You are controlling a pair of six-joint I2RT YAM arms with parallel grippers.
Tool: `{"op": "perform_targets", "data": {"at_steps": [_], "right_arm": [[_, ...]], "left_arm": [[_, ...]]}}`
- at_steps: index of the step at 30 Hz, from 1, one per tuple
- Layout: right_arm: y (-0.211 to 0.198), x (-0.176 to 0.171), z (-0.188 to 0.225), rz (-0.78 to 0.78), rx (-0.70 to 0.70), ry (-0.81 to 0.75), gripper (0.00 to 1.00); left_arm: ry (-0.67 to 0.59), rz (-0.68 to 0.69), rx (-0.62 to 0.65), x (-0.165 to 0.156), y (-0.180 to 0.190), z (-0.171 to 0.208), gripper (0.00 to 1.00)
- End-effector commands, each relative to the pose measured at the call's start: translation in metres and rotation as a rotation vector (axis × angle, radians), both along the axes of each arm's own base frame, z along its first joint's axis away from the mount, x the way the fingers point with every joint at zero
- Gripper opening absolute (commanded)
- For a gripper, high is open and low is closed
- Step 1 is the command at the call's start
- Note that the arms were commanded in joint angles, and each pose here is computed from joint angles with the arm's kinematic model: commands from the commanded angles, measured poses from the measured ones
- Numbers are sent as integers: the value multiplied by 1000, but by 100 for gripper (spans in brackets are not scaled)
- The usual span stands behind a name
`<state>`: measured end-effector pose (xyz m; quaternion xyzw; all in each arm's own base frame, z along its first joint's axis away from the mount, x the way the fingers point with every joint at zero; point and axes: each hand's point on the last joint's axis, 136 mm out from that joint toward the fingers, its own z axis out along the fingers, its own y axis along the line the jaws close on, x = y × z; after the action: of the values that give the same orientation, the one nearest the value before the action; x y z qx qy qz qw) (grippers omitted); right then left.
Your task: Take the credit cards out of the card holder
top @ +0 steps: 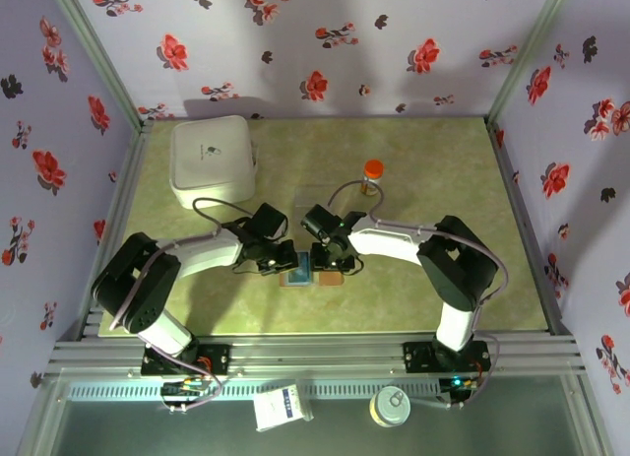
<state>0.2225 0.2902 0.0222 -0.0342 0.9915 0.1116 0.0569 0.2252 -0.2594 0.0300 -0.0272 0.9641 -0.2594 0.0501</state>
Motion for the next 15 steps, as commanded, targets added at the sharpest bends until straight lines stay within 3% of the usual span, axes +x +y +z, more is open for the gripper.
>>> {"op": "perform_targets", "data": {"at_steps": [1,8,15], "right_arm": [[-17,-1,-4,-31,-54,0,48],[3,9,37,-27,75,-67,48],[27,13,55,-12,224,-86,46]], "left_arm": [[3,18,70,-3,19,-1,9],[-58,33,-6,9,9,27,10],[-61,43,-35,13,6,31,10]]}}
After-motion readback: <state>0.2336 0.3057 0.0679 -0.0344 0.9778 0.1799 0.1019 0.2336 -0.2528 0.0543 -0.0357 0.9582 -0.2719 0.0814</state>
